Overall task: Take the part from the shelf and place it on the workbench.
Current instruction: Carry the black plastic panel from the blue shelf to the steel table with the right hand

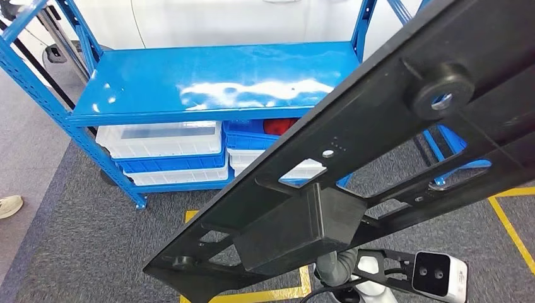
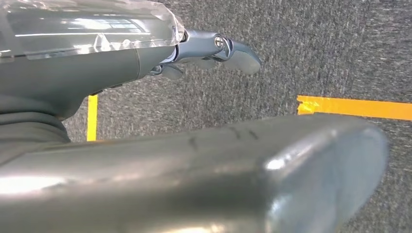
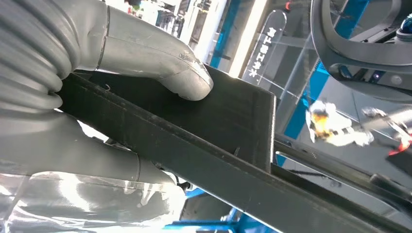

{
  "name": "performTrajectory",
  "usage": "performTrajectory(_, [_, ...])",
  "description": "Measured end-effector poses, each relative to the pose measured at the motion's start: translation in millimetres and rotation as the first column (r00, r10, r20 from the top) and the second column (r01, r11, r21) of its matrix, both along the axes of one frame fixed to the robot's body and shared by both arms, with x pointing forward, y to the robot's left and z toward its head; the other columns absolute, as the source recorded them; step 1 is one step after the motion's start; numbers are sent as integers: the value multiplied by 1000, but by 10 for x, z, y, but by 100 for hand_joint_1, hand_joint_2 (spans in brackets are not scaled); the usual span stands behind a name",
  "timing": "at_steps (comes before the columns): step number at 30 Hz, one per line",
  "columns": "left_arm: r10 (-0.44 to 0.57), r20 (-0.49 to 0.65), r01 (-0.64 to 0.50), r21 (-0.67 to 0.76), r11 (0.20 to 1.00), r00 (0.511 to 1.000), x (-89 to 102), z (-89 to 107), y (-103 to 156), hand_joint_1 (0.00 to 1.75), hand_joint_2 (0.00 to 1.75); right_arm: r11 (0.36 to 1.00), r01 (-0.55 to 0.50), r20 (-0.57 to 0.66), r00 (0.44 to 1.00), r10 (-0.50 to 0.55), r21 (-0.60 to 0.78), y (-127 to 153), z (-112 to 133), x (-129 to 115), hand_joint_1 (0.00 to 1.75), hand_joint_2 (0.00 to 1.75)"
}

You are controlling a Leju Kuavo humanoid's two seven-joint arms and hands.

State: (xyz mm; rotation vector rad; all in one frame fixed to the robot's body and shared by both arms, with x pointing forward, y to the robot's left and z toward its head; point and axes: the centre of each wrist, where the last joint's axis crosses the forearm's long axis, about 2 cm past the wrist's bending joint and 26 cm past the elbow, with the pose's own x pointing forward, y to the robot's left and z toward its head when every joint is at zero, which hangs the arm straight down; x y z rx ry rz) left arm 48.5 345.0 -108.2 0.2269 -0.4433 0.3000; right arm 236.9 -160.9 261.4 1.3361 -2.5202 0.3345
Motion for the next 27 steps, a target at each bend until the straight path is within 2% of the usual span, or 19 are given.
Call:
performTrajectory(9, [-6, -4, 6, -4, 1000, 1000, -12, -2, -1, 0, 0, 1000, 10, -10, 1000, -10, -6, -4, -25, 6, 175, 175])
performTrajectory(17, [8, -1, -8, -5, 1000, 1000, 15, 0, -20, 0, 0, 995, 47, 14, 999, -46, -85, 11, -78, 15, 175, 175])
performTrajectory(27, [8, -2, -8, 52, 999, 1000, -11, -3, -36, 0, 0, 992, 7, 31, 1000, -3, -128, -70, -90, 110, 175, 175])
